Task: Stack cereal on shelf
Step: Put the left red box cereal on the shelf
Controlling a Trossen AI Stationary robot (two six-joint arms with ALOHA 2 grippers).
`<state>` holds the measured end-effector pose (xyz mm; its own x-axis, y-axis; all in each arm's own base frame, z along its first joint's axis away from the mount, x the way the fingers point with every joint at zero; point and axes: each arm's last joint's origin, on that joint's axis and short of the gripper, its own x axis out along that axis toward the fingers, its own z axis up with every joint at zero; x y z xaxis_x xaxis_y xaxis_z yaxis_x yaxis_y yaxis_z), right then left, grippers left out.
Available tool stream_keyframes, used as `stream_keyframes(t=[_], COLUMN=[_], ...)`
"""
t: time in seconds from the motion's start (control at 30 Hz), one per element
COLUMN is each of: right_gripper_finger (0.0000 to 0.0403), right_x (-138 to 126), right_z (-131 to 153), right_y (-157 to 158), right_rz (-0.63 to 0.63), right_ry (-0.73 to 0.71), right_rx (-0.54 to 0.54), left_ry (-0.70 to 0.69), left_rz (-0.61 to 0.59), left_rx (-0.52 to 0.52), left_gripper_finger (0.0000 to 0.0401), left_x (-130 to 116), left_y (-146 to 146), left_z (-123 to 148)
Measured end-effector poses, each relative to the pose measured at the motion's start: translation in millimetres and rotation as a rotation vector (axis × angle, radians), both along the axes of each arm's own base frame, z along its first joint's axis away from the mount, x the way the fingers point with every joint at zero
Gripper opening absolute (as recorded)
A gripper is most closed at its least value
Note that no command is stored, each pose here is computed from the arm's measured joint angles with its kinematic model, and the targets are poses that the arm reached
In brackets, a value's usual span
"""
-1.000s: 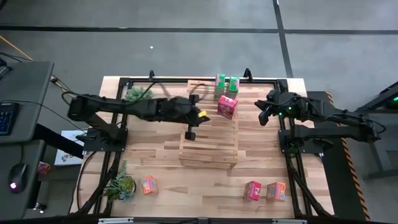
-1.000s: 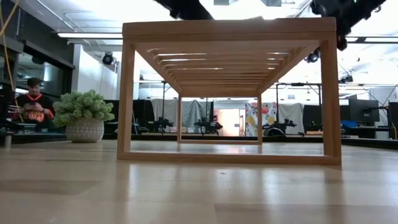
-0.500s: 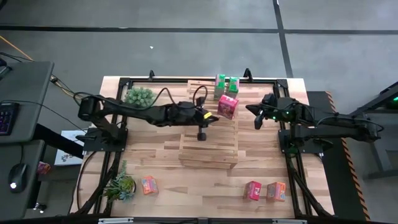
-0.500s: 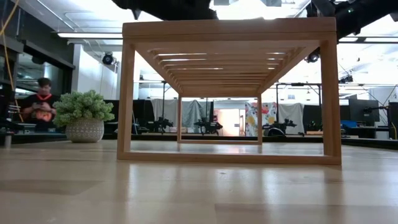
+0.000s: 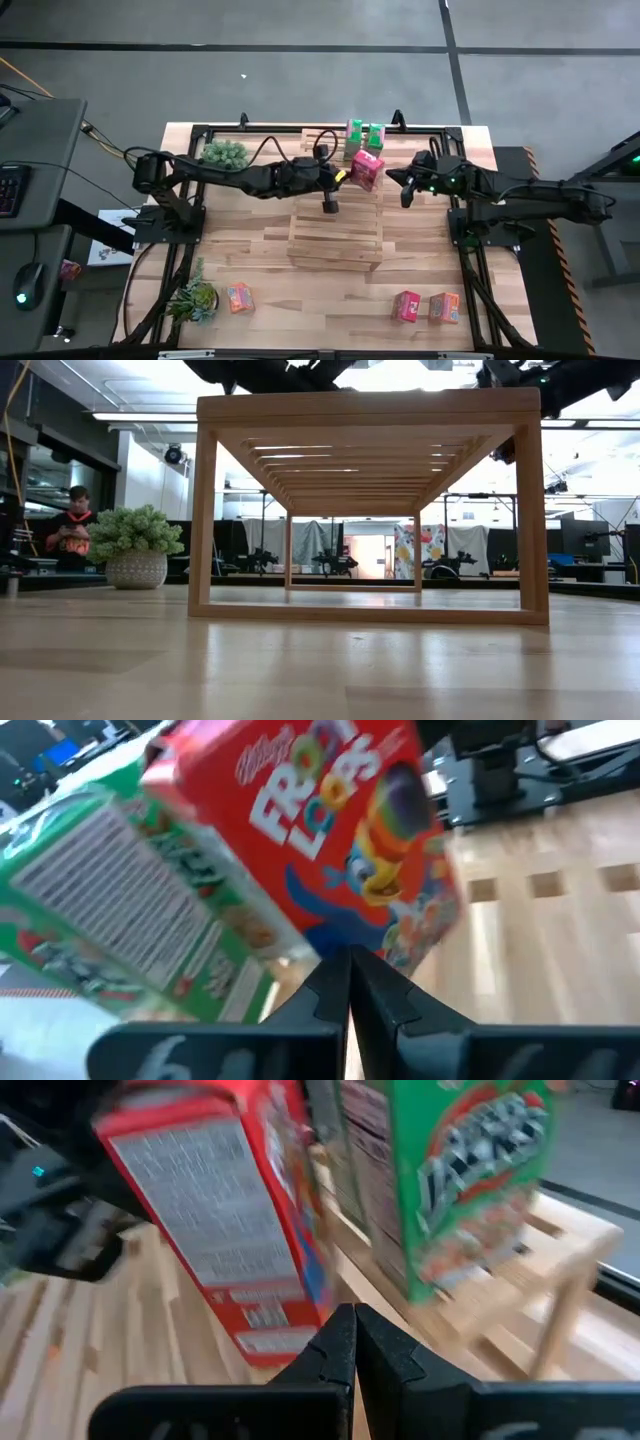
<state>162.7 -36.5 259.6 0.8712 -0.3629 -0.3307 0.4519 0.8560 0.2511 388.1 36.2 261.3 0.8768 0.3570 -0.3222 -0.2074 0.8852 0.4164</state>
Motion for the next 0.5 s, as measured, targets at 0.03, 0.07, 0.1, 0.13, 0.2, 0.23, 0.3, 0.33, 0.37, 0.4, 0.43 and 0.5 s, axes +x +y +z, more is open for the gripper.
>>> stream_keyframes(t=[0.03, 0.07, 0.1, 0.13, 0.2, 0.23, 0.3, 0.33, 0.37, 0.4, 0.43, 0.5], right_gripper_finger=[0.0, 0.0, 0.0, 0.0, 0.0, 0.0, 0.0, 0.0, 0.0, 0.0, 0.0, 0.0], right_x=[3.5, 6.6, 9.4, 11.6, 14.5, 15.7, 17.0, 17.7, 18.3, 18.8, 19.3, 19.8], right_z=[0.3, 0.4, 0.4, 0.1, -1.1, -1.9, -3.3, -4.0, -4.6, -5.2, -5.6, -5.9], right_y=[-0.5, -1.1, -1.6, -2.2, -3.1, -3.3, -3.6, -3.7, -3.7, -3.6, -3.3, -2.0], right_rz=[0.004, 0.005, 0.006, 0.002, -0.01, -0.011, -0.012, -0.013, -0.011, -0.008, 0.0, 0.009], right_ry=[-0.014, -0.024, -0.032, -0.037, -0.035, -0.032, -0.026, -0.023, -0.023, -0.024, -0.025, -0.028], right_rx=[-0.001, -0.003, -0.009, -0.012, -0.016, -0.014, -0.008, -0.005, 0.005, 0.018, 0.027, 0.044], left_ry=[0.003, 0.002, -0.001, -0.006, -0.014, -0.015, -0.017, -0.018, -0.018, -0.026, -0.03, -0.029], left_rz=[0.006, 0.008, 0.004, 0.005, 0.001, -0.006, -0.016, -0.021, -0.027, -0.025, -0.024, -0.02], left_rx=[-0.003, -0.009, -0.016, -0.024, -0.036, -0.039, -0.048, -0.054, -0.059, -0.063, -0.065, -0.065], left_gripper_finger=[0.0, 0.0, 0.0, 0.0, 0.0, 0.0, 0.0, 0.0, 0.0, 0.0, 0.0, 0.0], left_x=[-0.3, -0.5, -0.6, -0.7, -0.6, -0.6, -0.7, -0.7, -0.5, 0.9, 2.0, 3.3], left_y=[2.1, 4.3, 6.1, 7.8, 9.6, 9.9, 11.6, 12.5, 13.3, 13.7, 14.3, 16.5], left_z=[-0.3, -0.5, -0.3, -0.3, 0.3, 0.2, 0.2, 0.2, -0.3, -1.7, -2.9, -5.8])
